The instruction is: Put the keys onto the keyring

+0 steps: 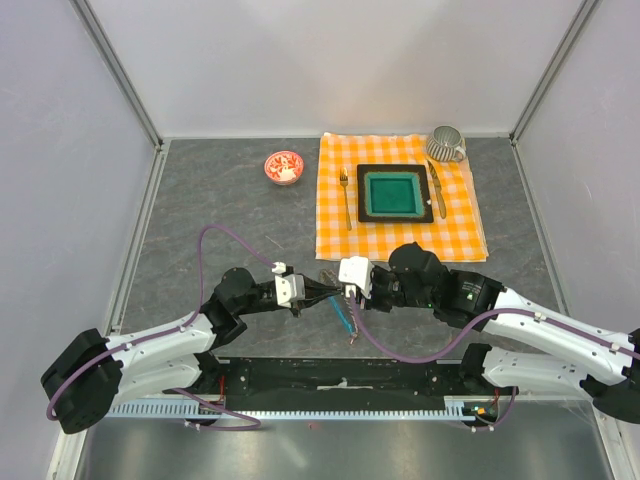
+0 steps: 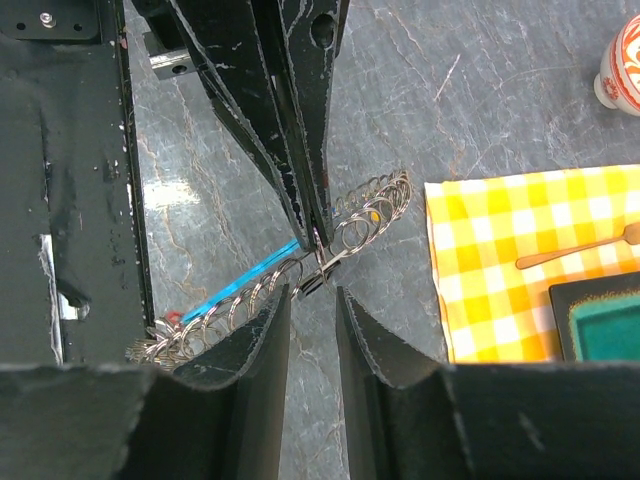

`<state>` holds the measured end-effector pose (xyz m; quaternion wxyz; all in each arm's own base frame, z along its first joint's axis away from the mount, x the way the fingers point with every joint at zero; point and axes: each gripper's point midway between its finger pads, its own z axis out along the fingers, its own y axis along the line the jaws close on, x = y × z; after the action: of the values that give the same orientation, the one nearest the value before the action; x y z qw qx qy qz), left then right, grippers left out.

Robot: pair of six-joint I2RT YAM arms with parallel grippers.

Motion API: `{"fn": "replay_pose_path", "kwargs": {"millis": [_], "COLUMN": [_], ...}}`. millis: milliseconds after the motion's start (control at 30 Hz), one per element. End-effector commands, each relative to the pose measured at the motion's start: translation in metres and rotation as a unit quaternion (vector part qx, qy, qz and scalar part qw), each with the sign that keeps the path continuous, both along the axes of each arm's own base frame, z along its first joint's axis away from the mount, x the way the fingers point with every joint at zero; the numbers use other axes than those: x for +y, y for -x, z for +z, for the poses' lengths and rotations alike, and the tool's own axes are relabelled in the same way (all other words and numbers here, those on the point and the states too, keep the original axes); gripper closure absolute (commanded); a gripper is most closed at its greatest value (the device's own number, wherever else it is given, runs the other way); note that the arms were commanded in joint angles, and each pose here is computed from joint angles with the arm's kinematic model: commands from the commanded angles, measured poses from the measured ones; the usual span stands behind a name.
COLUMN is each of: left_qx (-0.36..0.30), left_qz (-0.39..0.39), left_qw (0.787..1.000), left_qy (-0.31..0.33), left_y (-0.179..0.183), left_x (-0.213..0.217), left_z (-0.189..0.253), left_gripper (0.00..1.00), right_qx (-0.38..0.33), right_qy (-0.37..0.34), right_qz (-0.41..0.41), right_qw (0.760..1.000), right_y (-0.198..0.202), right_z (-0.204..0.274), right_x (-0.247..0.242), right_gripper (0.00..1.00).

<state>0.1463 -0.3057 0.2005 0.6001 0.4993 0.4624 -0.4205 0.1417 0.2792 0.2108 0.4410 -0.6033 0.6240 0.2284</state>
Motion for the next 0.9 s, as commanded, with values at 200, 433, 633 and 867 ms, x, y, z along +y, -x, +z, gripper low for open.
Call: {"fn": "replay_pose_path", "kwargs": {"millis": [200,433,633,867], "left_qx": [-0.037,-0.033,-0.020,-0.011], "left_qz": [-0.011,-0.009,0.003,0.015], "left_qw": [0.998,0.998,0.999,0.998], "left_qy": [0.051,0.050,0.047,0.056], "left_y": [0.005,0.003,-0.003,-0.005], "left_x": [-0.001,-0.002,-0.003,-0.001], "left_z": [0.036,0.035,0.036,0.042], "left_gripper": [0.98,0.98,0.98,0.98], "right_qx": [-0.001,-0.004,-0.001,0.002], "right_qy": [-0.011,-0.014,-0.011,-0.005], "right_qz": [0.010,0.018,0.018,0.017], "right_qw": [1.000,1.000,1.000,1.000], "right_y": [-0.002,0.000,0.000,0.000], "right_z": [0.001,0.004,0.000,-0.005], "right_x": [0.010,0.011,0.010,0.010], "right_gripper": [0.66,0.74,0.95,1.00]}}
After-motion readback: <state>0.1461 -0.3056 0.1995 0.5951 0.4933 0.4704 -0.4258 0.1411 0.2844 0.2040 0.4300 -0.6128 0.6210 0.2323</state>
